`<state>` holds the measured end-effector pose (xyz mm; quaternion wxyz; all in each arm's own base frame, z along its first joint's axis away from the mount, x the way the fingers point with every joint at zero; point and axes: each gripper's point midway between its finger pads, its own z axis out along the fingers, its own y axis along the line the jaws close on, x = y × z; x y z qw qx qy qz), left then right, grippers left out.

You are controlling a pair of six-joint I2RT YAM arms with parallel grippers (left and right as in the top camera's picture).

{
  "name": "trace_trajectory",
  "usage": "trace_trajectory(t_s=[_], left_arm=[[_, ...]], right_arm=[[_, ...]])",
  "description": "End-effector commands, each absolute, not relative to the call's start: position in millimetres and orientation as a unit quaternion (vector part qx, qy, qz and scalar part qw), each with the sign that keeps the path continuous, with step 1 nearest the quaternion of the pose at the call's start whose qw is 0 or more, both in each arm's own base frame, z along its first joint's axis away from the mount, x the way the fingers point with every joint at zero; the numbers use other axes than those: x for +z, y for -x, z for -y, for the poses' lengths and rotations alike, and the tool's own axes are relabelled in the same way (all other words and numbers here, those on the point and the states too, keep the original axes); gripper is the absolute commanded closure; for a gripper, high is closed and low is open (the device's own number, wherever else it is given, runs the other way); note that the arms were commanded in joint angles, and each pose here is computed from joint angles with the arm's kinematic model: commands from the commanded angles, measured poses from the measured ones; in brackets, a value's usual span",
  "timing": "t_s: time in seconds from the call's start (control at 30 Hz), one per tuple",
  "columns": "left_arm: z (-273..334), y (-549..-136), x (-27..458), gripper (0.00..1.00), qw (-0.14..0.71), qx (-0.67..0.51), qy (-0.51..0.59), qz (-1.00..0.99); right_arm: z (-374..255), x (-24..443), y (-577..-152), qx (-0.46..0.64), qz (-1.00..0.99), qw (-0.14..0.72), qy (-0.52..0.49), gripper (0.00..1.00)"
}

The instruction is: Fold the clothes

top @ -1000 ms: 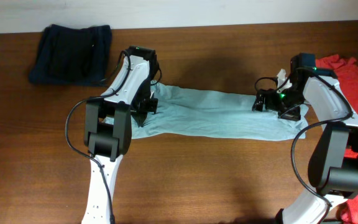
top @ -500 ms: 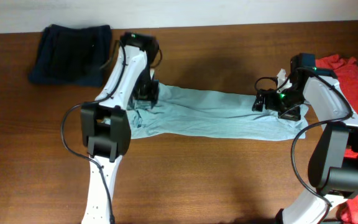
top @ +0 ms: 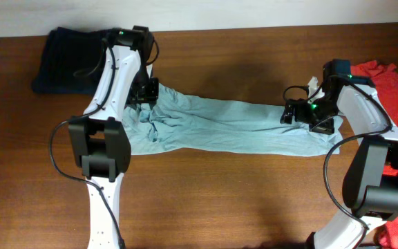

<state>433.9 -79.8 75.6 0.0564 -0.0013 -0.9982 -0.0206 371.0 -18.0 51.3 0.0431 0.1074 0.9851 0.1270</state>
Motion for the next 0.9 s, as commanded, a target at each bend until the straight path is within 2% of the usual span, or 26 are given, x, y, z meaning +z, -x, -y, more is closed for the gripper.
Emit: trace_trajectory(t_s=[0.0, 0.6, 0.67, 0.73, 0.8, 0.83, 0.87], left_arm=[[75.6, -434.9, 62.0, 0.59, 0.055, -0.018, -0.008, 0.998], [75.9, -443.7, 51.7, 0.57, 0.039, -0.019, -0.009, 0.999], [75.8, -443.4, 49.9, 0.49, 0.04, -0.019, -0.009, 0.999], [75.8, -443.1, 47.5, 0.48, 0.041, -0.02, -0.009, 0.999], [75.9, -443.3, 43.9, 0.5, 0.041, -0.019, -0.009, 0.999], [75.8, -442.6, 42.0, 0.58, 0.042, -0.02, -0.009, 0.999], [75.6, -441.9, 39.8, 0.61, 0.044, -0.02, -0.009, 0.999]], right_arm=[[15.4, 53.3, -369.9, 0.123, -0.986, 0.045, -0.102, 0.02], [15.4, 53.3, -369.9, 0.123, -0.986, 0.045, -0.102, 0.01], [15.4, 53.3, -369.9, 0.123, -0.986, 0.045, -0.102, 0.01], [15.4, 53.3, -369.9, 0.123, -0.986, 0.045, -0.102, 0.01], [15.4, 53.3, -369.9, 0.123, -0.986, 0.045, -0.102, 0.01], [15.4, 53.3, -369.9, 0.123, -0.986, 0.045, -0.102, 0.02], [15.4, 53.3, -369.9, 0.123, -0.986, 0.045, -0.102, 0.02]])
